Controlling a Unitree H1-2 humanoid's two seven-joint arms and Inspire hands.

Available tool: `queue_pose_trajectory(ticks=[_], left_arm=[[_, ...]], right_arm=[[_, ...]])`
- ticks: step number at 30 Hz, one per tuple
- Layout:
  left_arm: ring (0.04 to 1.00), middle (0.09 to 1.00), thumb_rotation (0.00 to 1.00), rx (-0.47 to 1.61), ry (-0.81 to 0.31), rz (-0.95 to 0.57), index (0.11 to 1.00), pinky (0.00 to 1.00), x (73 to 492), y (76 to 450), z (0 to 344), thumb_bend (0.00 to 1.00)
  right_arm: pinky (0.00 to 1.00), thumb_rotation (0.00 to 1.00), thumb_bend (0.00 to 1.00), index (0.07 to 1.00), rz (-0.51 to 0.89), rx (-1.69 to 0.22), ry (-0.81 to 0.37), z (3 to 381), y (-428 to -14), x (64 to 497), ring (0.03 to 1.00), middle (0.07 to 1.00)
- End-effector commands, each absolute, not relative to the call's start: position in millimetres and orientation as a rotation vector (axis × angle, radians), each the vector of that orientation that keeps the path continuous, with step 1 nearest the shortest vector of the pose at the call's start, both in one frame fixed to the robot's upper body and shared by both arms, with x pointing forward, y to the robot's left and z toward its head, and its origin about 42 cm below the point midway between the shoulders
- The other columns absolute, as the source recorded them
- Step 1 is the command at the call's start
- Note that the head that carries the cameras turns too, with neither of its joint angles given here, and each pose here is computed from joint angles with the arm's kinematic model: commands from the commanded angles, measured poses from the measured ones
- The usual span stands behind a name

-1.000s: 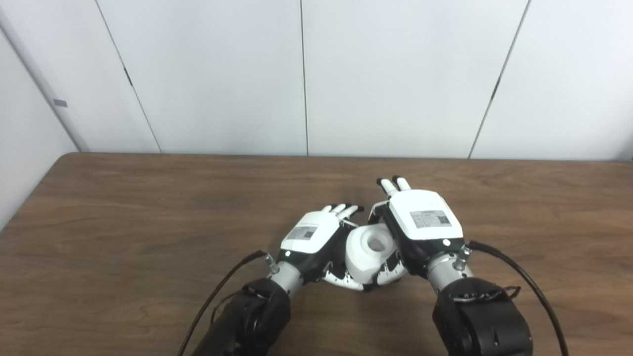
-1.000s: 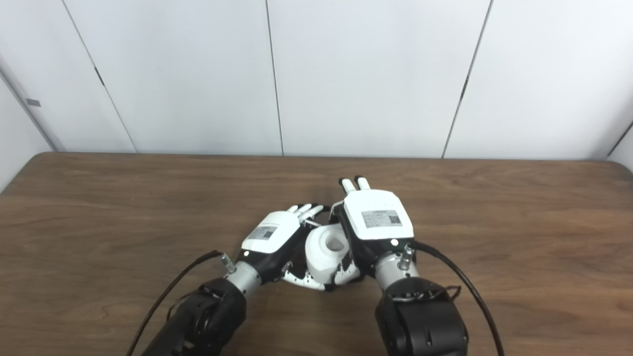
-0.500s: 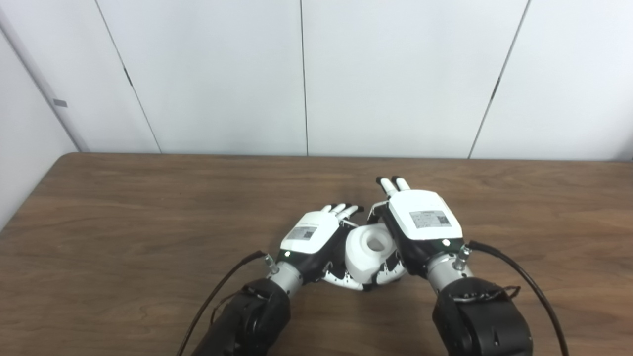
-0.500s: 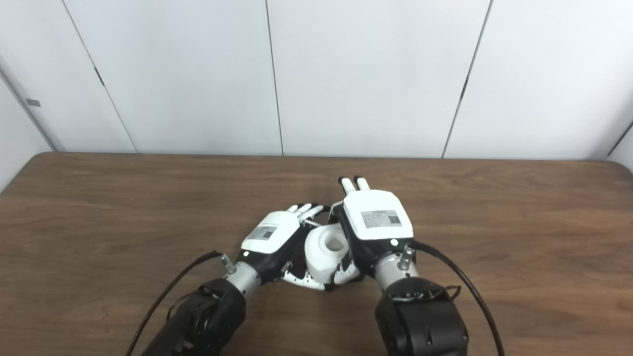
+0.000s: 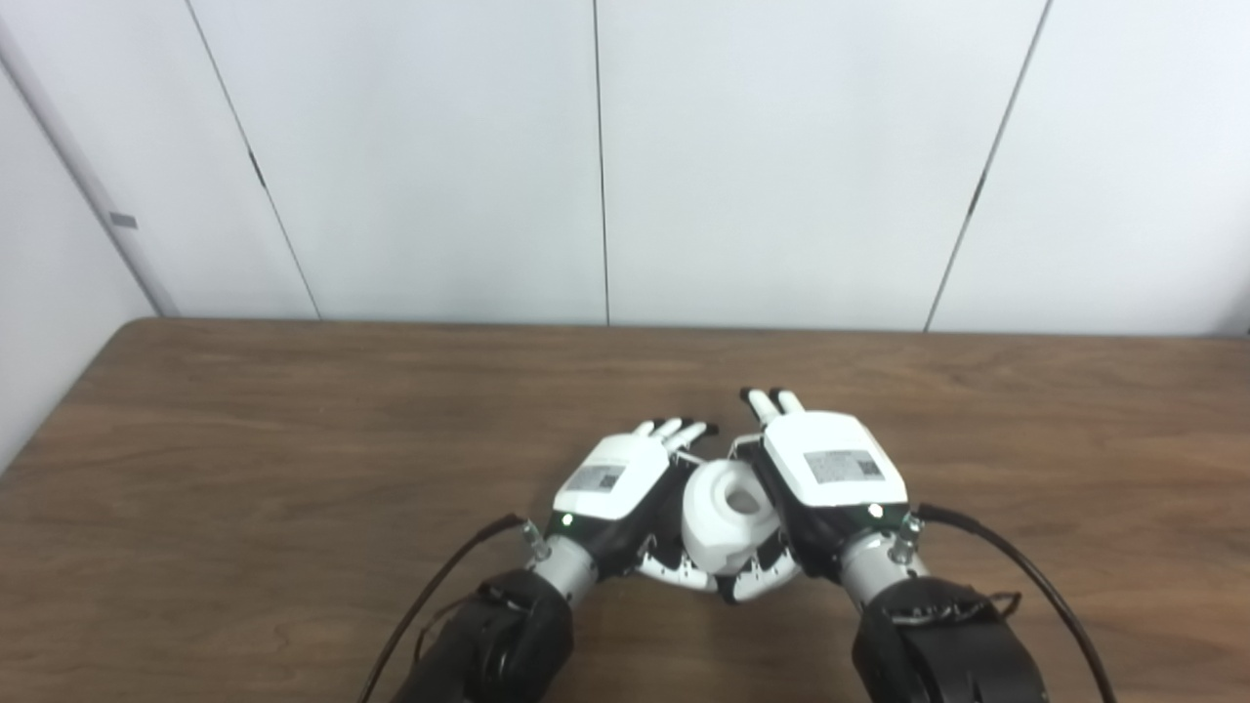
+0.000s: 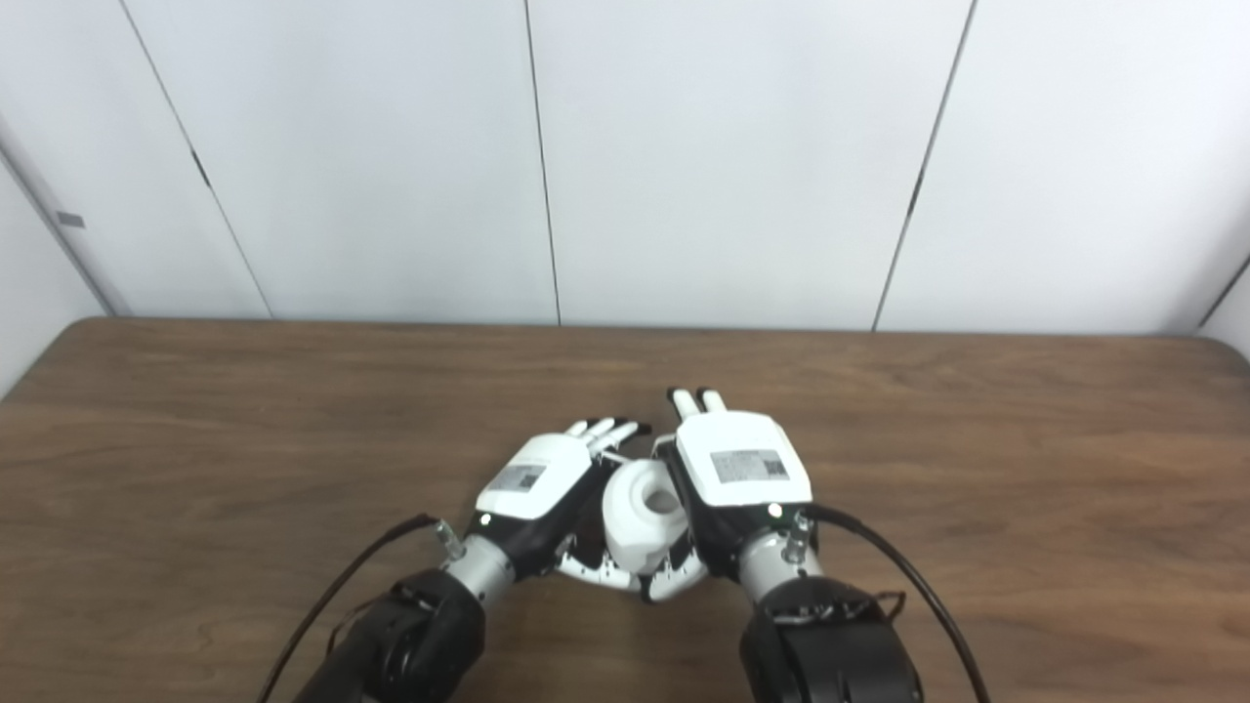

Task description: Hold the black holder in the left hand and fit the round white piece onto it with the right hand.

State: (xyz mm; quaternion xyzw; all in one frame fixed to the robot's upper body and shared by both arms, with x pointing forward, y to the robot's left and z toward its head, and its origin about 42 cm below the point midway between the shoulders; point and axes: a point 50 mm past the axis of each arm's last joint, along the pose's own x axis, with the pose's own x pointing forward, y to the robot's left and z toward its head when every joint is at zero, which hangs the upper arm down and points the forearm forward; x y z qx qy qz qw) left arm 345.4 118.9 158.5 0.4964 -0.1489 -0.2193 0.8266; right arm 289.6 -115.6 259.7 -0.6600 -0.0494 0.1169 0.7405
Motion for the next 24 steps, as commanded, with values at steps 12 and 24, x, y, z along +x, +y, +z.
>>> queue_pose_trajectory(ticks=[12,24], left_arm=[[0.976,0.950,0.05,1.036,-0.381,-0.430,0.480,1.00,354.3,113.7,172.4,0.52],[0.977,0.953,0.05,1.040,-0.382,-0.432,0.480,1.00,355.3,113.6,172.2,0.52]], right_arm=[[0.66,0.24,0.85,0.669,0.323,-1.446,-0.072,250.4,-112.8,290.5,1.000,0.994],[0.66,0.26,0.90,0.703,0.321,-1.433,-0.072,249.8,-112.7,291.6,1.000,0.993]])
